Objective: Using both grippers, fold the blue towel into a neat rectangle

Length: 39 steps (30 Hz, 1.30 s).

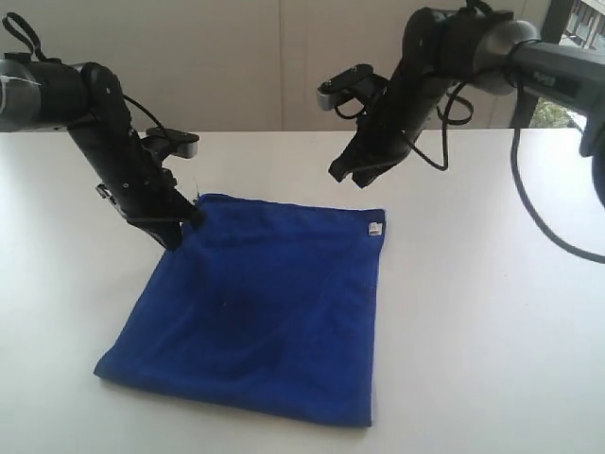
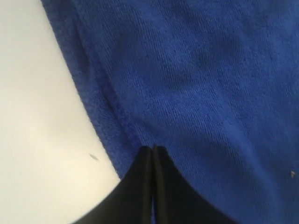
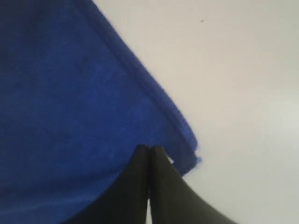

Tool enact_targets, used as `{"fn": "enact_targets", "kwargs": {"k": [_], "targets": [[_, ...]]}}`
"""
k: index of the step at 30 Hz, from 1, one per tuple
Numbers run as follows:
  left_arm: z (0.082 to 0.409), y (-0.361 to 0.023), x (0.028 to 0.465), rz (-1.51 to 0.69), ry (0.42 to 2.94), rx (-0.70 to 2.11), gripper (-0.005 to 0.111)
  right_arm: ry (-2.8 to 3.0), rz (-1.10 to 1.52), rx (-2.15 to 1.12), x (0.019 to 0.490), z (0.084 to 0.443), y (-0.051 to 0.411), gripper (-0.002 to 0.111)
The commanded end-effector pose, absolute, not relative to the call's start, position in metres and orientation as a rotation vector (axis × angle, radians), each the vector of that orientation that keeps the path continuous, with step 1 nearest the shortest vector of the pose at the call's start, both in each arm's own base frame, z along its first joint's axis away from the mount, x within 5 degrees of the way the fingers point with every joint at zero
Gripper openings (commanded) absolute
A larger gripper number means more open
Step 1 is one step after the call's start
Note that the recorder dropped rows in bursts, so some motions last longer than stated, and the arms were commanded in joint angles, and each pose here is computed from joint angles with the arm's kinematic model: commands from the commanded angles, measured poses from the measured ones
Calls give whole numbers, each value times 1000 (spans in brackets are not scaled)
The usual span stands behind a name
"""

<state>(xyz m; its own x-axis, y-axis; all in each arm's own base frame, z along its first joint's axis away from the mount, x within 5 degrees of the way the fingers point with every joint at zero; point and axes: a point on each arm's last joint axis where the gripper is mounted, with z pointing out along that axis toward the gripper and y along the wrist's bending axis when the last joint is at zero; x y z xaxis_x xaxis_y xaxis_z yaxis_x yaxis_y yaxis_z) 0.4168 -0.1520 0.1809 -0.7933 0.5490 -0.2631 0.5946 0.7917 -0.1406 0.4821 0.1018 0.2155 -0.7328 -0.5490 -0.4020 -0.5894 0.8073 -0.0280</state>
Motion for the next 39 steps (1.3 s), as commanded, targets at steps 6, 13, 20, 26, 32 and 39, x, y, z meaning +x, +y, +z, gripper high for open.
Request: {"fn": "enact_targets", "kwargs": {"k": [6,13,20,26,32,39], "targets": [[213,-146,398,-322,2790,985,0,2668,205,-1286,377,193,200,0],[239,-130,355,-282,2697,915,0,2732,97,-1346,323,139,214,0],[206,-122,311,-396,2742,791,0,2865,3,-1459,294,109,191,0],[194,-130,294,-591,2714,844,0,2962,-151,-1600,276,102,171,0],[196,-144,278,-844,2587,886,0,2956,-189,-1629,261,109,158,0],[192,-160,263,-868,2565,961,0,2870,-216,-1589,252,133,150,0]]}}
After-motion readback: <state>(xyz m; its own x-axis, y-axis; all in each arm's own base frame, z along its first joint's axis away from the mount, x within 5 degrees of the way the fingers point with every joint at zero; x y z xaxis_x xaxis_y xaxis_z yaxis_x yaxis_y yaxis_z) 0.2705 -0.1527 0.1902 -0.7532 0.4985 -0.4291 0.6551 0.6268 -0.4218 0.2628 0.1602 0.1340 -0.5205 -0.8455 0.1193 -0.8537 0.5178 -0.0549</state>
